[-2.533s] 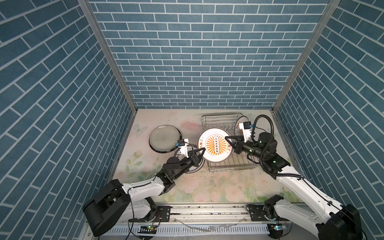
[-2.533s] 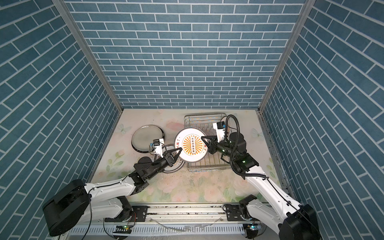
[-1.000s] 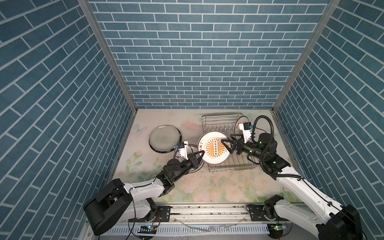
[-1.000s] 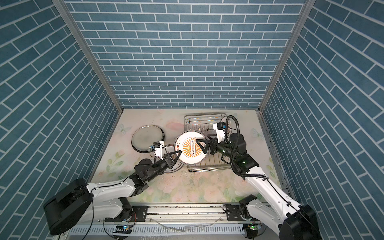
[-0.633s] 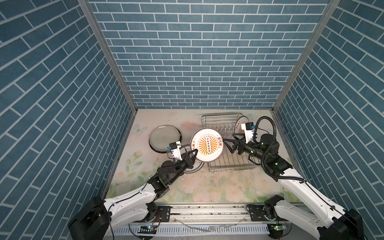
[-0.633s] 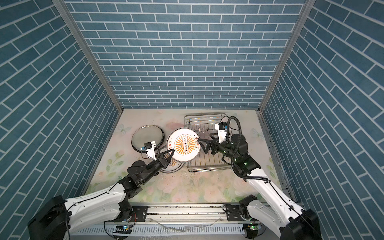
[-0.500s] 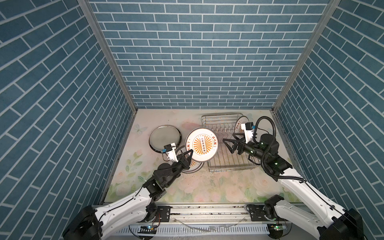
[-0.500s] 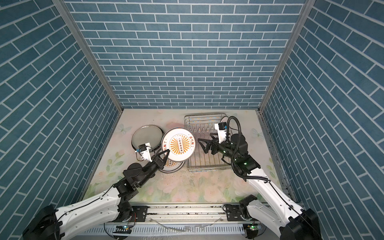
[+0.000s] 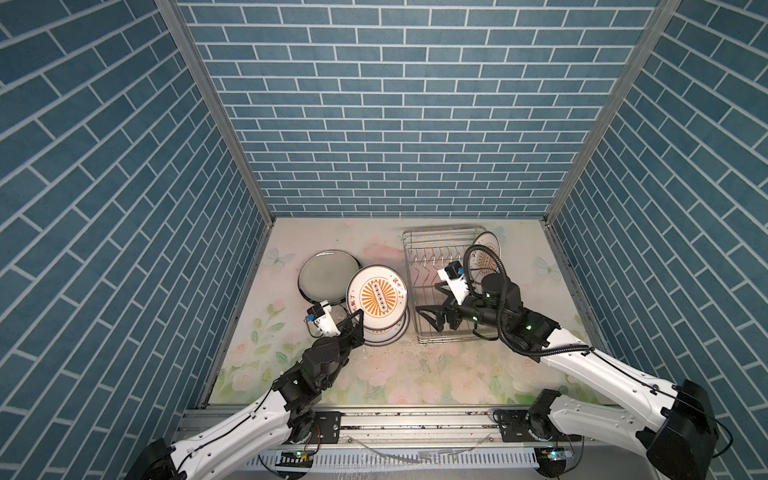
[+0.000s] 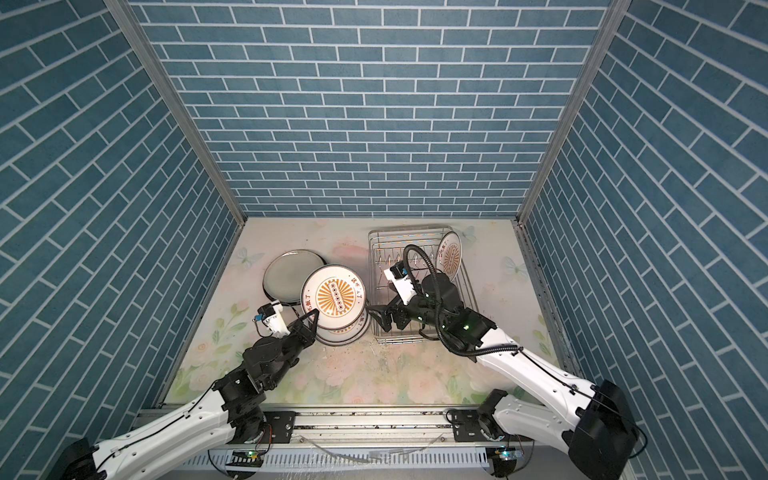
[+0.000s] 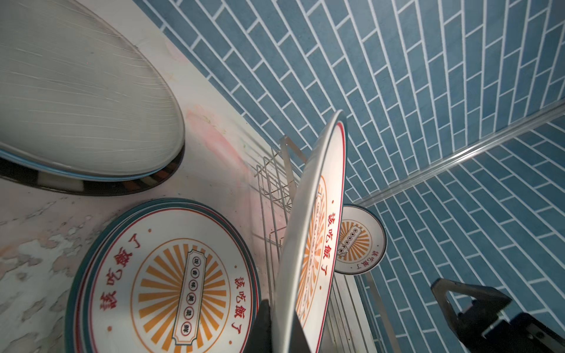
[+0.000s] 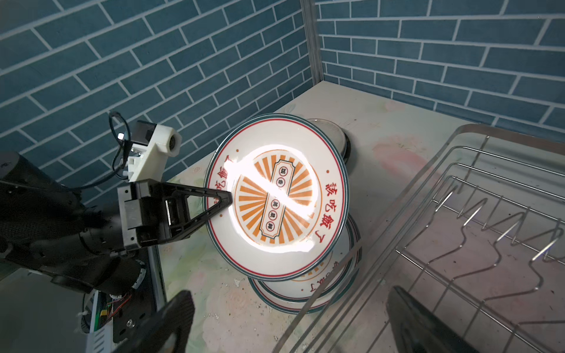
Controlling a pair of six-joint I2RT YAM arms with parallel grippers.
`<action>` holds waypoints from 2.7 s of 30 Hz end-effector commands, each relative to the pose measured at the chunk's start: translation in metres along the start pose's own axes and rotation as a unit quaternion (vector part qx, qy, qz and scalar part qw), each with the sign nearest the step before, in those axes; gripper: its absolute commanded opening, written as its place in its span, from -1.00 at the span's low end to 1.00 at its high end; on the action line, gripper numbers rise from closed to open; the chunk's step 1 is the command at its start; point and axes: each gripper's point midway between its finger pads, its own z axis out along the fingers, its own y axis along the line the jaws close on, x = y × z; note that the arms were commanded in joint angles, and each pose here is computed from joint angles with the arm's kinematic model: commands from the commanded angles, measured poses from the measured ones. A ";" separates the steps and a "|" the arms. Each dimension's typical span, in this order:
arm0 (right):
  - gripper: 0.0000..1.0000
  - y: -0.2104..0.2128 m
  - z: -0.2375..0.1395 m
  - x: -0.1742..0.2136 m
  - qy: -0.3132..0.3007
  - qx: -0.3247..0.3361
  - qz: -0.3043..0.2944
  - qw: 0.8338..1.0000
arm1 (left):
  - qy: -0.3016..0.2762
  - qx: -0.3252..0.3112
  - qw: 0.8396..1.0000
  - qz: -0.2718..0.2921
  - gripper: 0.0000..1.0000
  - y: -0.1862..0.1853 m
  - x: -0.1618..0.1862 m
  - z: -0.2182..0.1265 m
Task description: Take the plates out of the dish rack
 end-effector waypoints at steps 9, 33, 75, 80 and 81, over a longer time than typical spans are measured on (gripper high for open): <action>0.98 -0.008 0.026 0.007 0.048 0.059 -0.073 0.994 | -0.005 -0.089 0.991 -0.096 -1.00 0.040 0.003 -0.002; 0.97 0.002 0.047 0.003 0.052 0.064 -0.097 0.992 | 0.063 -0.144 0.976 -0.151 -1.00 0.054 0.028 0.010; 0.95 0.005 0.067 0.022 0.099 0.078 -0.125 0.984 | 0.100 -0.207 0.962 -0.147 -0.34 0.072 0.046 0.026; 0.95 0.005 0.066 0.022 0.100 0.079 -0.126 0.984 | 0.108 -0.233 0.958 -0.130 -0.28 0.073 0.046 0.026; 0.95 0.005 0.065 0.021 0.099 0.081 -0.126 0.984 | 0.110 -0.236 0.957 -0.129 -0.27 0.074 0.047 0.026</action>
